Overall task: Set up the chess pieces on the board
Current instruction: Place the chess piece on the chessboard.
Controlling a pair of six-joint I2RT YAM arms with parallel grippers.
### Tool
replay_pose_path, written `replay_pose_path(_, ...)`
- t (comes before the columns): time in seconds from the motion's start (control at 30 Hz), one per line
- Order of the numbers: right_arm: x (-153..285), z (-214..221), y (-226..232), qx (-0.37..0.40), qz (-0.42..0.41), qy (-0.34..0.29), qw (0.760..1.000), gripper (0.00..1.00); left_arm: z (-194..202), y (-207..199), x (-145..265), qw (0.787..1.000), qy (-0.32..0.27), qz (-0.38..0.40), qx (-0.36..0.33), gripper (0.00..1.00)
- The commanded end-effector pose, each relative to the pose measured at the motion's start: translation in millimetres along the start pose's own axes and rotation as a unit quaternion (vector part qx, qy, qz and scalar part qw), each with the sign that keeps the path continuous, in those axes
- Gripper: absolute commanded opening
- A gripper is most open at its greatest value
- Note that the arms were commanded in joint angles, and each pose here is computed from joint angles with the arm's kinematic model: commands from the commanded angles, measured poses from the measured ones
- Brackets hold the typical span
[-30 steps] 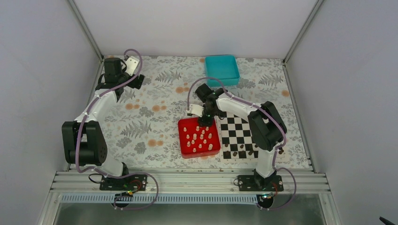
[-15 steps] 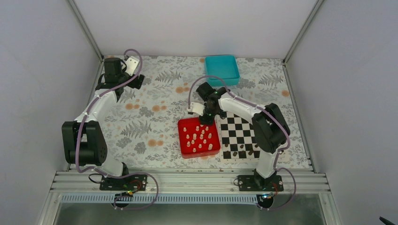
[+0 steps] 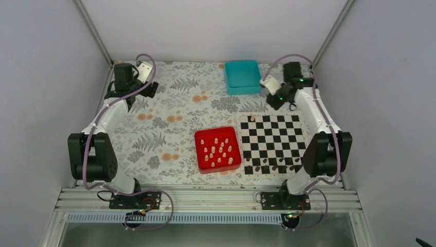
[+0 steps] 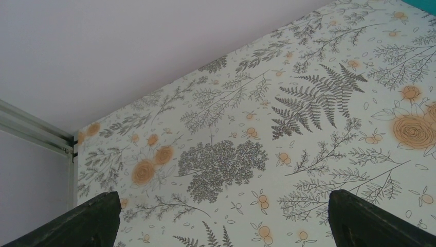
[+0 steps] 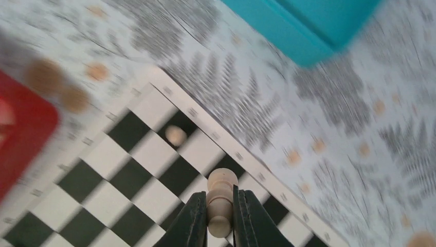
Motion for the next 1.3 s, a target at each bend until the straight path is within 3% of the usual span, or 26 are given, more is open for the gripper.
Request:
replay_pose_path(0.0,-9,44,-44,-0.038,0.005,0.029,0.999,0.04,-4,-2,1,1.000,-0.014,0.005,-0.007,1.00)
replay_pose_path(0.33,-52,118,-113,-0.132,0.012,0.068,0.989,0.05,-3,-2,3,1.000,-0.014,0.001,-0.009,1.00)
replay_pose_path(0.53,-63,141,-131,-0.153,0.024,0.083,0.984,0.05,-2,-3,0,1.000,-0.013,0.003,-0.009,1.00)
replay_pose_path(0.83,-73,147,-140,-0.163,0.024,0.085,0.983,0.06,-2,-4,1,1.000,-0.012,0.003,-0.009,1.00)
replay_pose_path(1.27,-86,116,-114,-0.131,-0.016,0.075,0.988,0.06,-1,-3,0,1.000,-0.011,0.002,-0.009,1.00)
Point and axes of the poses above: each gripper's point midway between its finger pads, its own x axis back along the fingers, its own y axis along the line the jaws close on, z = x × y, the point moved 3 cm from there along x, back along the fingers, and after that the axes turned 12 degrees about -x, right-handed, at the moved point
